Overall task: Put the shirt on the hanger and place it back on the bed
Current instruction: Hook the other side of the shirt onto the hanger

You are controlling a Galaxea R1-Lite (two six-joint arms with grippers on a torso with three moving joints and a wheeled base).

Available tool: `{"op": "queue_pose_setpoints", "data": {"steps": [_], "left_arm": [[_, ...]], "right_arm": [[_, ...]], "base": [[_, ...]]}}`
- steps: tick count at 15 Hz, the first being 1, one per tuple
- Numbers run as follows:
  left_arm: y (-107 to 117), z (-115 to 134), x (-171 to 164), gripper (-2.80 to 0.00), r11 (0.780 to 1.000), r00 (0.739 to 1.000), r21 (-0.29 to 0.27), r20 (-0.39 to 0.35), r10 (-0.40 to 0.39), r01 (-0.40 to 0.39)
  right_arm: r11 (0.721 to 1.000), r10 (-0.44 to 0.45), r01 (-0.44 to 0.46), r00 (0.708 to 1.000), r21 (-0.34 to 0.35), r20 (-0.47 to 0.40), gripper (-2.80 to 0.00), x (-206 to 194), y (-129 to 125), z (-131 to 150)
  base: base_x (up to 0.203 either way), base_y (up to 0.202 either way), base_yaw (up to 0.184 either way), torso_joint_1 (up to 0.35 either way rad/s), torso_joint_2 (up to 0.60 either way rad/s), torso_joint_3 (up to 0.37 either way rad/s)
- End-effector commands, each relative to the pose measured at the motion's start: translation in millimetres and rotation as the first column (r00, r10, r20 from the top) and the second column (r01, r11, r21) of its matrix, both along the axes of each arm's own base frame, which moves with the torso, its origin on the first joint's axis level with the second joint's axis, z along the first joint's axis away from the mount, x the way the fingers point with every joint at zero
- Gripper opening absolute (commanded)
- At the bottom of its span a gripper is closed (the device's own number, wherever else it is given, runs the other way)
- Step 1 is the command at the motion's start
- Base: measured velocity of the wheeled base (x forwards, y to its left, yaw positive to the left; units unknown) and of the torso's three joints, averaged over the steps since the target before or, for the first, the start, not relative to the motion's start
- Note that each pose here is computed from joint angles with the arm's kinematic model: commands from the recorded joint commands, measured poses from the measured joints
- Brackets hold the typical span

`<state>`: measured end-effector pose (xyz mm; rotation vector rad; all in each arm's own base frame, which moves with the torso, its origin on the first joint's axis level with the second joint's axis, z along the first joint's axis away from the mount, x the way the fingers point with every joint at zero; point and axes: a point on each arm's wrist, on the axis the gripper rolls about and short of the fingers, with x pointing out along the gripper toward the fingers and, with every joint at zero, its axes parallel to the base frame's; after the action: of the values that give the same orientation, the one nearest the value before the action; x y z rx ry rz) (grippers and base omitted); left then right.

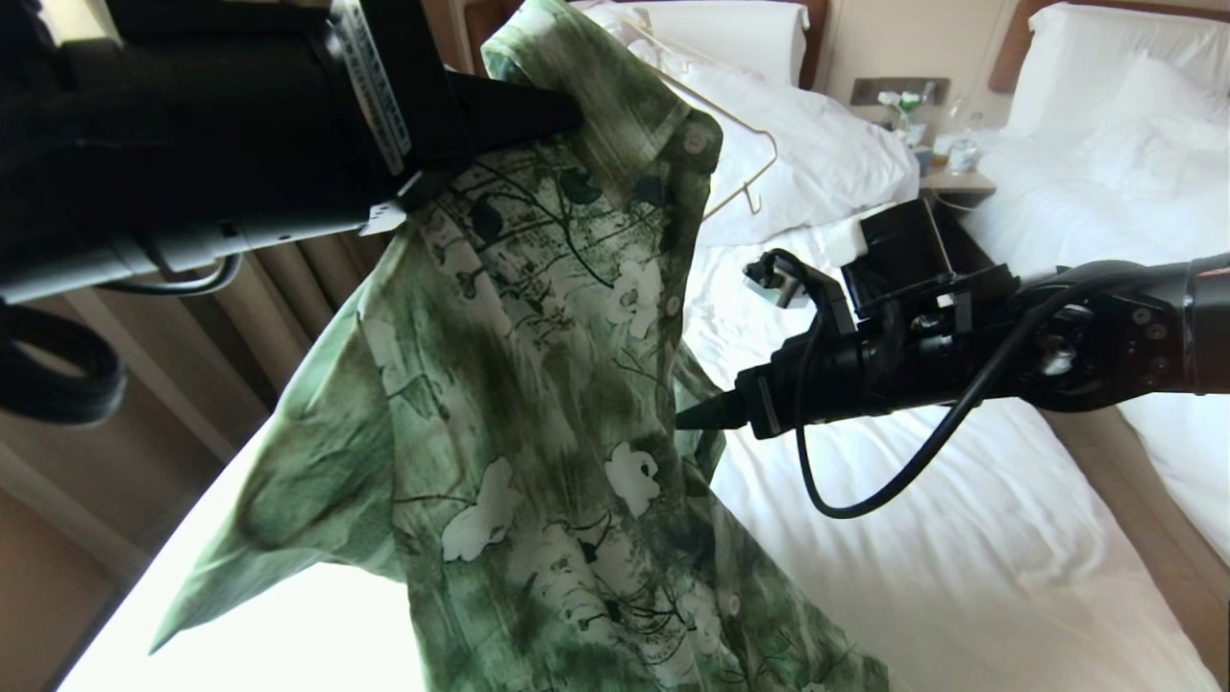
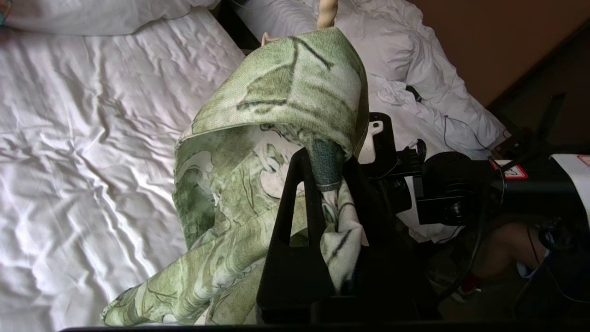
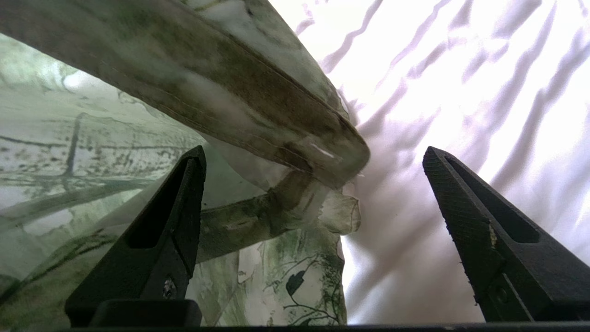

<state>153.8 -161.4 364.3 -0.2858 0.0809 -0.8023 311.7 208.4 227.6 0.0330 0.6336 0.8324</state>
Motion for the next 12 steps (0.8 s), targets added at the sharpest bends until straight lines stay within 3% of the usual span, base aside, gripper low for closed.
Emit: {"op": "queue_pose_setpoints", "data": {"steps": [1,6,9,12], "left_arm": [[0.4,1.5,-0.3,-2.80,1.000,1.000,-0.006,0.003,0.000,0.000],[3.1,4.4,-1.5,-2.80,1.000,1.000,-0.014,0.011,0.006,-0.006],[7.9,6.1,-0.6,-2.80,1.000,1.000,-0.020,0.015,0.023,-0.023],[10.3,7.3,-4.0,-2.80,1.000,1.000,-0.025,0.019,0.018,-0.017]], "right_arm": [[1.000,0.009,-0.009,1.000,0.008,-0.025,-2.80,-1.2,8.0,-4.6],[1.000,0.017,-0.017,0.999,0.002,-0.034,-2.80,-1.4,12.4,-8.6],[1.000,-0.021,0.021,1.000,-0.006,-0.018,-2.80,2.0,8.6,-7.7],[0.993,-0.075,0.075,0.997,0.087,-0.001,-2.80,13.6,7.9,-1.8]], "base": [[0.000,0.000,0.000,0.000,0.00,0.000],[0.000,0.000,0.000,0.000,0.00,0.000],[0.000,0.000,0.000,0.000,0.00,0.000],[0.000,0.000,0.000,0.000,0.00,0.000]]}}
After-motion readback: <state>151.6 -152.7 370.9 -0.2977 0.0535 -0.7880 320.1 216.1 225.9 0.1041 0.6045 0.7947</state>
